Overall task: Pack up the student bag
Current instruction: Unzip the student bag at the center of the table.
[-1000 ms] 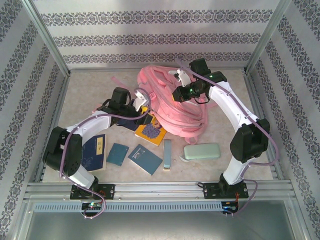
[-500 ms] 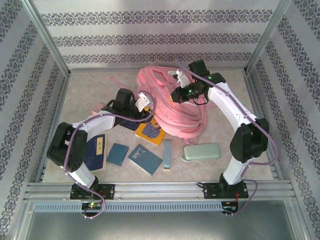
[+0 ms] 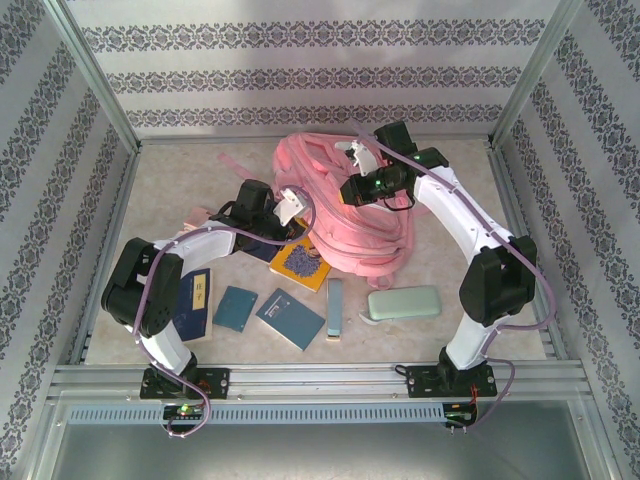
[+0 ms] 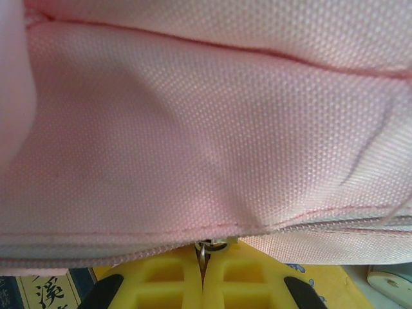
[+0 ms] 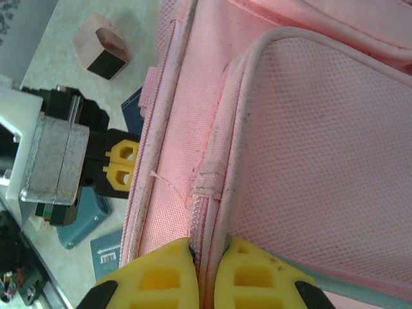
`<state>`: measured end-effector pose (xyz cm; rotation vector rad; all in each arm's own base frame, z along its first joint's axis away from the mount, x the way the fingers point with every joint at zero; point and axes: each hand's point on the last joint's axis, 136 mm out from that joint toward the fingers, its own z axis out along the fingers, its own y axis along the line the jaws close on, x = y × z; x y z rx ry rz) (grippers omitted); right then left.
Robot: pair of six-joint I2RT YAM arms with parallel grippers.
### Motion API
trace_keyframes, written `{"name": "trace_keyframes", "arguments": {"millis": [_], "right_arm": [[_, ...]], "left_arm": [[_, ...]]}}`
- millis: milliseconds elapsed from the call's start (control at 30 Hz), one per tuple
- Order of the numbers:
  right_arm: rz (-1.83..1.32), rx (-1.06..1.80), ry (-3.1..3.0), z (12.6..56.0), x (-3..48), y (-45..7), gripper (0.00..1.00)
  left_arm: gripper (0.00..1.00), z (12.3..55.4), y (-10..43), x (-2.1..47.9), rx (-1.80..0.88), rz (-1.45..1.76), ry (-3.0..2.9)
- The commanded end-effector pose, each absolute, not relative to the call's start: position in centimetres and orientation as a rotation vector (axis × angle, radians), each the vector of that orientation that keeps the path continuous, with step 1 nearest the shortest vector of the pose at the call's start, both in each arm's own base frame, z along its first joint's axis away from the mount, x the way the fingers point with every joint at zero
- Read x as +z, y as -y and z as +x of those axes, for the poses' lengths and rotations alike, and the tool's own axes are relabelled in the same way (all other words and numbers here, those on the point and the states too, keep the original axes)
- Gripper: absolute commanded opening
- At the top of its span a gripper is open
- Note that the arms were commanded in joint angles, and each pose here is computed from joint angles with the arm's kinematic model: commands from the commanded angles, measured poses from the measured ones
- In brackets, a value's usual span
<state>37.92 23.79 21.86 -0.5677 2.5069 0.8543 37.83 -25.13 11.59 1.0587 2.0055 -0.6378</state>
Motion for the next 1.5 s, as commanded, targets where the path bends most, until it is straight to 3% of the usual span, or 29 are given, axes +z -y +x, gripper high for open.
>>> {"name": "trace_keyframes", "arguments": {"millis": [0, 400, 867, 1400, 1467], "right_arm": [[-0.540, 0.865, -2.357, 39.3, 25.2, -25.4, 0.00], [-0.285, 0.688, -2.412, 42.0, 23.7, -26.3, 0.00], [0.018, 0.719, -2.403, 44.1, 23.5, -28.0, 0.00], [0.220, 1.042, -2.364, 44.1, 23.2, -33.4, 0.00], [0.173, 0.988, -2.377, 43.8, 23.1, -33.0, 0.13]], "left_arm": [[0.00, 37.3, 25.8, 13.1, -0.651, 1.065, -1.989], [0.00, 33.8, 27.1, 15.0, -0.701, 1.100, -2.039], [0.00, 30.0, 30.4, 17.3, -0.799, 1.110, -2.090], [0.00, 30.6, 32.9, 15.0, -0.764, 0.931, -2.227], [0.00, 30.5, 32.8, 14.7, -0.772, 0.908, -2.254]]}}
